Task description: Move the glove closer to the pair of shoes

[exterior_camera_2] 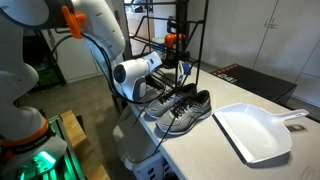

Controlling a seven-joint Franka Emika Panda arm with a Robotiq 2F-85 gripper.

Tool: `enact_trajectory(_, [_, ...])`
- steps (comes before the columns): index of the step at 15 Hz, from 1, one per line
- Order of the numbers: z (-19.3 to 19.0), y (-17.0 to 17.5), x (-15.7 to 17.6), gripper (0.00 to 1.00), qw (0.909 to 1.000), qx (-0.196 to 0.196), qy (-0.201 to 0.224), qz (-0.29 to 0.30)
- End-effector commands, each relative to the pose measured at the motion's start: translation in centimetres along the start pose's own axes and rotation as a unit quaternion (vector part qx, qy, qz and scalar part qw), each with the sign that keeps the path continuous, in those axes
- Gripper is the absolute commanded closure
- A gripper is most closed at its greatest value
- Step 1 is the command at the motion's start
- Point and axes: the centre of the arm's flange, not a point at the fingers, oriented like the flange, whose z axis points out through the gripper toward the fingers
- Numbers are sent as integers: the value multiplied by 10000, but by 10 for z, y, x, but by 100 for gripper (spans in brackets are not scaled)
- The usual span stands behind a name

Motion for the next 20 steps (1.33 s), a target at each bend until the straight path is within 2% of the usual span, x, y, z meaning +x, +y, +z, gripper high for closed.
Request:
enact_trajectory(1, [-28,-12,15,99,9991,-106,-408,67])
enact_trajectory(8, [-67,-19,34,99,9934,300,-1067,298])
enact_trajectory(11, [-85,-22,42,99,9875,756,-1311,432])
enact_trajectory(13, [-97,-24,45,99,9799,1148,-1538,548])
enact_trajectory(16, [-109,-31,39,99,9597,1677,-2122,769])
enact_trajectory(20, [-107,-34,31,99,9419,1919,-2609,884])
